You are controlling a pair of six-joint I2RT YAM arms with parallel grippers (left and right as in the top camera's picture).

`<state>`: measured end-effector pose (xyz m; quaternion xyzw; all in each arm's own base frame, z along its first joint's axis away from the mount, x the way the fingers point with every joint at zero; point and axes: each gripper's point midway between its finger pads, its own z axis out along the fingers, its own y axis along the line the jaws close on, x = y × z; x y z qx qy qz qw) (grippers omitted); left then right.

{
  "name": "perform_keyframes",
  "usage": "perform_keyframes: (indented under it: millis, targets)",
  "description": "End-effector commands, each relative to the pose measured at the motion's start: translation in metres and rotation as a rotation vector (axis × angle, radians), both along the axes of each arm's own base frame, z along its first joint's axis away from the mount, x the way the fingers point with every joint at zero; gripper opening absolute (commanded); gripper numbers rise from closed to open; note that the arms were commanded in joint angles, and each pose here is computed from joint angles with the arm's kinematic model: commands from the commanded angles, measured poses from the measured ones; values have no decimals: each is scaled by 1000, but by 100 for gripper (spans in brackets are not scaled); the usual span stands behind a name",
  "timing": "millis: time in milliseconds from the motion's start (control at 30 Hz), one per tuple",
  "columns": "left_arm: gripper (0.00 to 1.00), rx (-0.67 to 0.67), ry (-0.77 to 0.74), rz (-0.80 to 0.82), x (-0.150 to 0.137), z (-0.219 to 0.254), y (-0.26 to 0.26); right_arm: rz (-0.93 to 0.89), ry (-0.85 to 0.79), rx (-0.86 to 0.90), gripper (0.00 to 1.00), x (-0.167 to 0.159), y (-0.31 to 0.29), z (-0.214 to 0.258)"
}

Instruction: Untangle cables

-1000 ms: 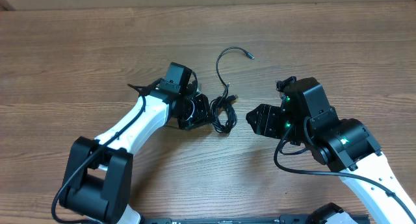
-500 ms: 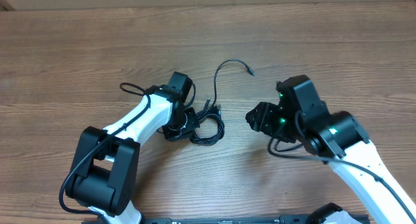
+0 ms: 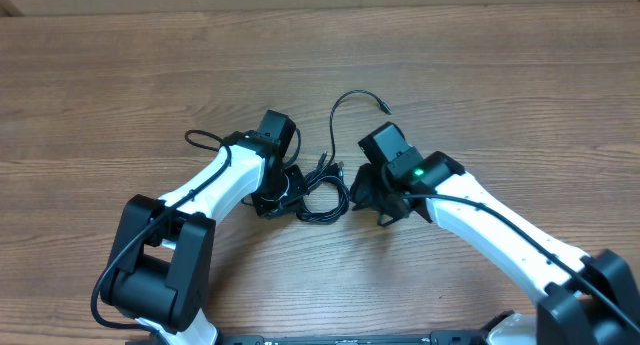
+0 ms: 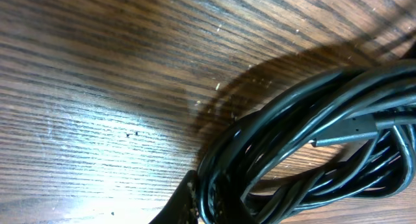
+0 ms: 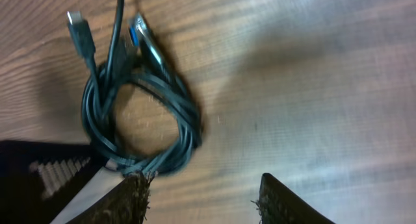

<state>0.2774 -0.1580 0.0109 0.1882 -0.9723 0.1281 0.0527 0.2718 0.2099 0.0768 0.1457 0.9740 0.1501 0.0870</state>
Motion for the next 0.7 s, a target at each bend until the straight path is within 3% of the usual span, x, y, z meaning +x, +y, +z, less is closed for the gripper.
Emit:
perform_keyframes:
  millis: [0,100,267,433,533,633,667]
  targets:
    - [20,-1,28,6,-5,-6,-1,130,-61,-79,53,11,-2,-15]
    - [39,38,-15,-74,0,-7,8,264,-88,-85,53,18,8,-30]
    - [50,40,-29,-127,10,13,20,308,-63,-96,53,18,11,-48]
    - [56,12,-107,-123,23,56,15,222,-25,-49,56,21,6,-47]
    - [59,-51,-111,-54,20,75,6,192,13,27,52,22,1,-39]
    - [57,-59,-50,34,12,73,0,141,15,45,48,25,-17,-20]
    - [52,-58,-12,90,7,71,-4,115,4,49,48,25,-27,-8]
